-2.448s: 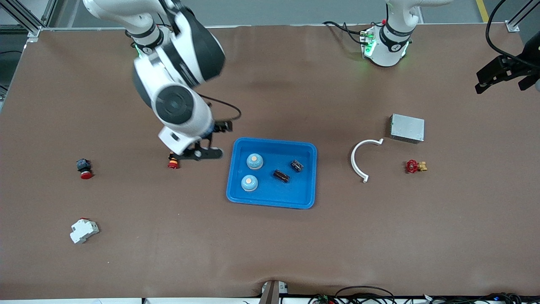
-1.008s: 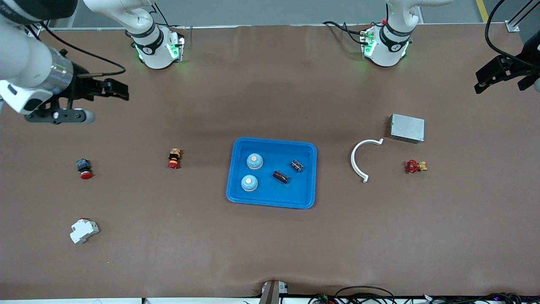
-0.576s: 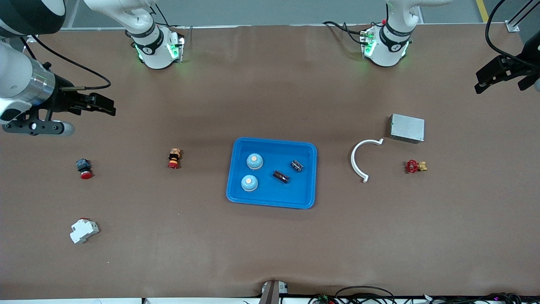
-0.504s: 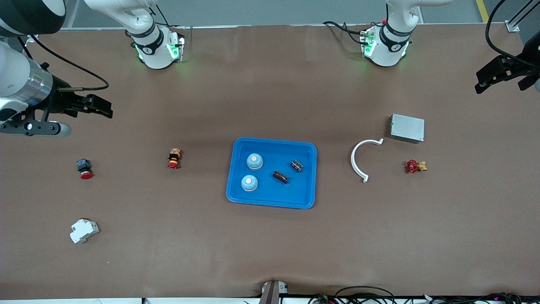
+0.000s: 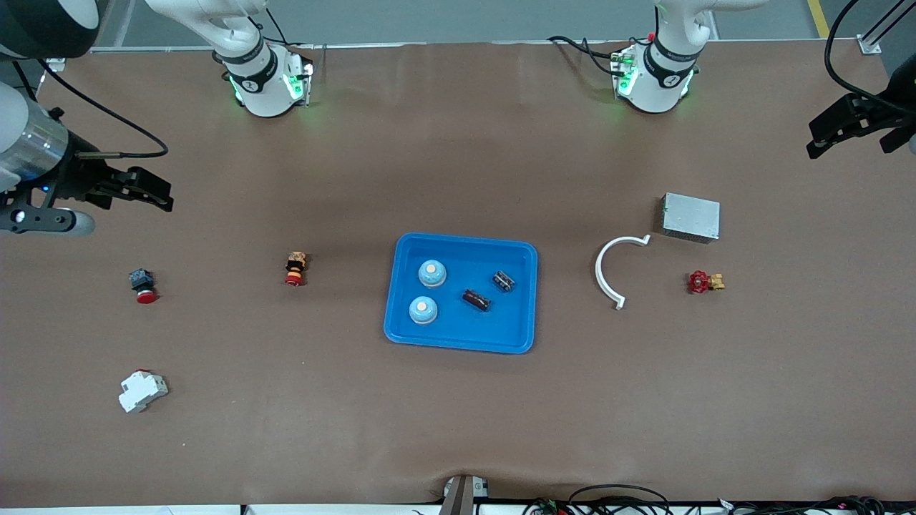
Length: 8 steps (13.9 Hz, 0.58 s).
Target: Place electrolytic capacitor and blue bell in tray
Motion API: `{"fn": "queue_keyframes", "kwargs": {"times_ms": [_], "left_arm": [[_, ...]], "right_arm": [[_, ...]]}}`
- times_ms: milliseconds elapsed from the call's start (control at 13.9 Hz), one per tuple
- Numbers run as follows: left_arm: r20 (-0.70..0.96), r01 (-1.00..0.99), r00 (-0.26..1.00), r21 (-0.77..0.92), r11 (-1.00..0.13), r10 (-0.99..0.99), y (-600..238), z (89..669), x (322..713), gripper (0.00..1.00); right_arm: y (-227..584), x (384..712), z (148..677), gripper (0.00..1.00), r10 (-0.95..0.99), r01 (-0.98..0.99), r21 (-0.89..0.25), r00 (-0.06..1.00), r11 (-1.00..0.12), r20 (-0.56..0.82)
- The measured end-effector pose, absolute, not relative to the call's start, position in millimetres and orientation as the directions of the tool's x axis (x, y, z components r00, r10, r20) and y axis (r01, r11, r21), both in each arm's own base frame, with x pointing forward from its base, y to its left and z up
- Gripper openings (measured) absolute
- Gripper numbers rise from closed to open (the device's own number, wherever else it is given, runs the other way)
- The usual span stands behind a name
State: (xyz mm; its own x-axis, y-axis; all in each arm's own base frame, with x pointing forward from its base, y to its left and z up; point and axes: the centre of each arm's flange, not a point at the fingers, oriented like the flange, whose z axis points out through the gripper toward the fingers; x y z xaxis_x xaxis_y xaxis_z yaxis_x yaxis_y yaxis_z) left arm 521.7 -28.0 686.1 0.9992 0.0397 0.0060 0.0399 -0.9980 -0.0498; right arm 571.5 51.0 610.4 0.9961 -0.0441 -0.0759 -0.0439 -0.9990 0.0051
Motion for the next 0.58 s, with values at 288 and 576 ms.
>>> {"fn": "queue_keyframes", "kwargs": {"times_ms": [288,576], "left_arm": [[0.003,0.04,0.999,-0.05,-0.998,0.04,-28.0,686.8,520.2,1.0],[0.0,0.039,0.999,-0.05,-0.998,0.039,-28.6,686.6,519.9,1.0]], "right_arm": [[14.4,572.7,620.4,1.0,-0.065,-0.065,0.008,0.997,-0.998,-0.035],[-13.9,572.4,623.1,1.0,-0.061,-0.061,0.007,0.998,-0.998,-0.025]]}}
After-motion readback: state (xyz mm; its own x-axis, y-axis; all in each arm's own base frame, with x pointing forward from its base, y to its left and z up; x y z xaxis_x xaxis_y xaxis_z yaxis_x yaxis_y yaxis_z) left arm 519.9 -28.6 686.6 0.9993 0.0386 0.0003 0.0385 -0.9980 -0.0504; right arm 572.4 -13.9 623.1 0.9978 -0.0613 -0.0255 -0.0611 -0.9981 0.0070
